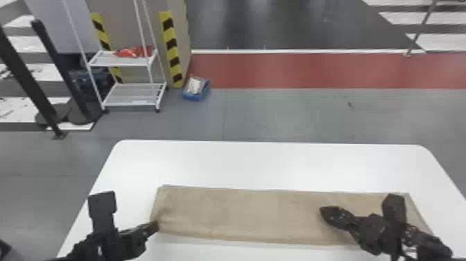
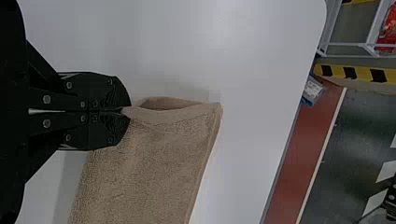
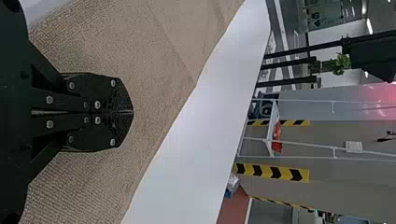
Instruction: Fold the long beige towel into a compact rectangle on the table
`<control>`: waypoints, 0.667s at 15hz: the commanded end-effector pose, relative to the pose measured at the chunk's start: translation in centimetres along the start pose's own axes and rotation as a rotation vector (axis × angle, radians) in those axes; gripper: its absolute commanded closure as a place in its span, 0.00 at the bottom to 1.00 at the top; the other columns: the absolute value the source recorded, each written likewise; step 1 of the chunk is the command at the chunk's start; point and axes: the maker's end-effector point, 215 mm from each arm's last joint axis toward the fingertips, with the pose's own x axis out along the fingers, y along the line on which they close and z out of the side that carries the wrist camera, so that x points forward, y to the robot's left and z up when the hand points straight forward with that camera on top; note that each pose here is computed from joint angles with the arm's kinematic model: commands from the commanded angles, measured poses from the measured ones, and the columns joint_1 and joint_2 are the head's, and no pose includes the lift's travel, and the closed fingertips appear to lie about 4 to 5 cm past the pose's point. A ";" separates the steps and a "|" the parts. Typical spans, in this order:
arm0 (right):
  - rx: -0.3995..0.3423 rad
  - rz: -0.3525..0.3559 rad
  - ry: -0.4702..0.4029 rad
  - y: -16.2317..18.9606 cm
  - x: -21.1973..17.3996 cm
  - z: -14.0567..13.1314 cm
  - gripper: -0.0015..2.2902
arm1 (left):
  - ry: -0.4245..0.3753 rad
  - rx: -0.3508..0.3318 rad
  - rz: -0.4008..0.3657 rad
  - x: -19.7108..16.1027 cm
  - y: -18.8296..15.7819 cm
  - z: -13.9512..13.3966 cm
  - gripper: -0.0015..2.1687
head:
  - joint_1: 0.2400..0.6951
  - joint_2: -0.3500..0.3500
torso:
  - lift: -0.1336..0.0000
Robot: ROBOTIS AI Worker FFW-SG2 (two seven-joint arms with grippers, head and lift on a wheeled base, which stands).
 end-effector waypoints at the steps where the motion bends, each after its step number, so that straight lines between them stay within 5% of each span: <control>1: 0.002 0.009 0.009 0.3 0.3 -0.2 0.81 | -0.022 0.007 -0.004 -0.5 -0.3 1.0 0.62 | 1.00 0.55 | 1.00; 10: 0.003 0.008 -0.009 0.7 0.7 0.2 0.81 | -0.108 0.052 -0.111 -5.3 -5.1 3.9 0.62 | 1.00 0.54 | 1.00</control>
